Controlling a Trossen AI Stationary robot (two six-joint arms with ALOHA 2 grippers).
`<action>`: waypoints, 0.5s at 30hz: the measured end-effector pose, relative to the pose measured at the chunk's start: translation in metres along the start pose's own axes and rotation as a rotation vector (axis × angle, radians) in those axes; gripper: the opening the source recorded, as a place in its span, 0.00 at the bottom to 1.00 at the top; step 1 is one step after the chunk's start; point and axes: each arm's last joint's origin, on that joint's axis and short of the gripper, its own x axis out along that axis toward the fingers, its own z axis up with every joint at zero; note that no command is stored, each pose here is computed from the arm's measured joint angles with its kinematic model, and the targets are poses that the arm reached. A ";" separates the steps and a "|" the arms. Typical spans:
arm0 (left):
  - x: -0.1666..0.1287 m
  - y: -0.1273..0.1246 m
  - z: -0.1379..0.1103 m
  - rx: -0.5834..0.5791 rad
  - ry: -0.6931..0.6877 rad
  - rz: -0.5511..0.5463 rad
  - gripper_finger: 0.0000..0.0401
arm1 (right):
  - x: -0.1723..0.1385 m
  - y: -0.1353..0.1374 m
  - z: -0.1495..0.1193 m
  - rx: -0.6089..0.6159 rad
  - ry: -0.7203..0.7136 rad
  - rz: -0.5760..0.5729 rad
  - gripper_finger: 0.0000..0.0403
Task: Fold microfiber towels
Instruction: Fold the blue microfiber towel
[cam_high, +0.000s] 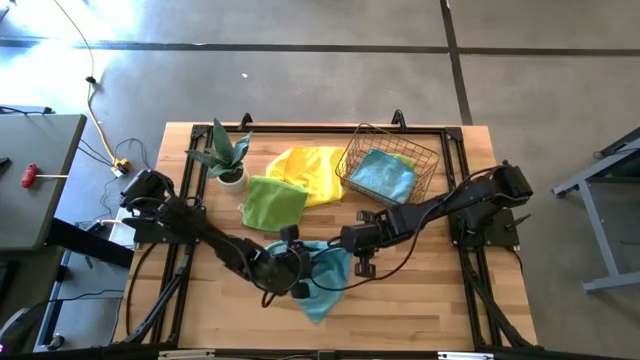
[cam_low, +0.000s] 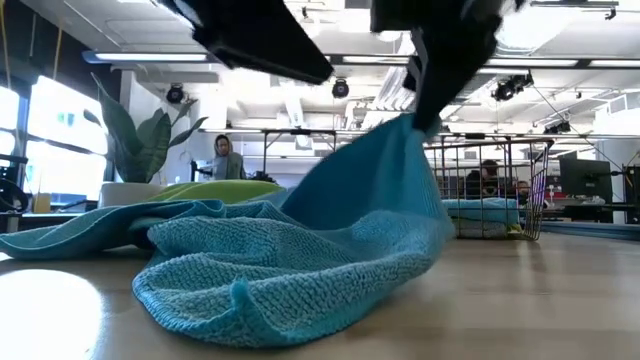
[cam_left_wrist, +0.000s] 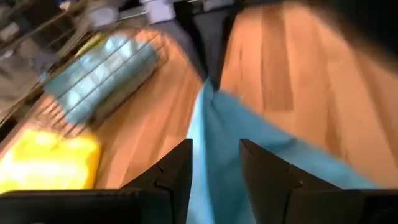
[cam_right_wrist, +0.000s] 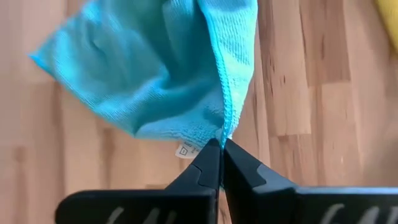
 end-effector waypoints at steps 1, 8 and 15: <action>0.004 0.000 0.001 0.002 -0.015 -0.009 0.30 | -0.004 0.002 0.003 0.000 -0.007 0.004 0.00; 0.026 -0.001 -0.003 0.056 -0.046 0.025 0.30 | -0.027 0.015 0.019 -0.049 -0.063 0.033 0.00; 0.039 0.001 -0.008 0.048 -0.038 0.051 0.30 | -0.038 0.019 0.024 -0.050 -0.068 0.038 0.00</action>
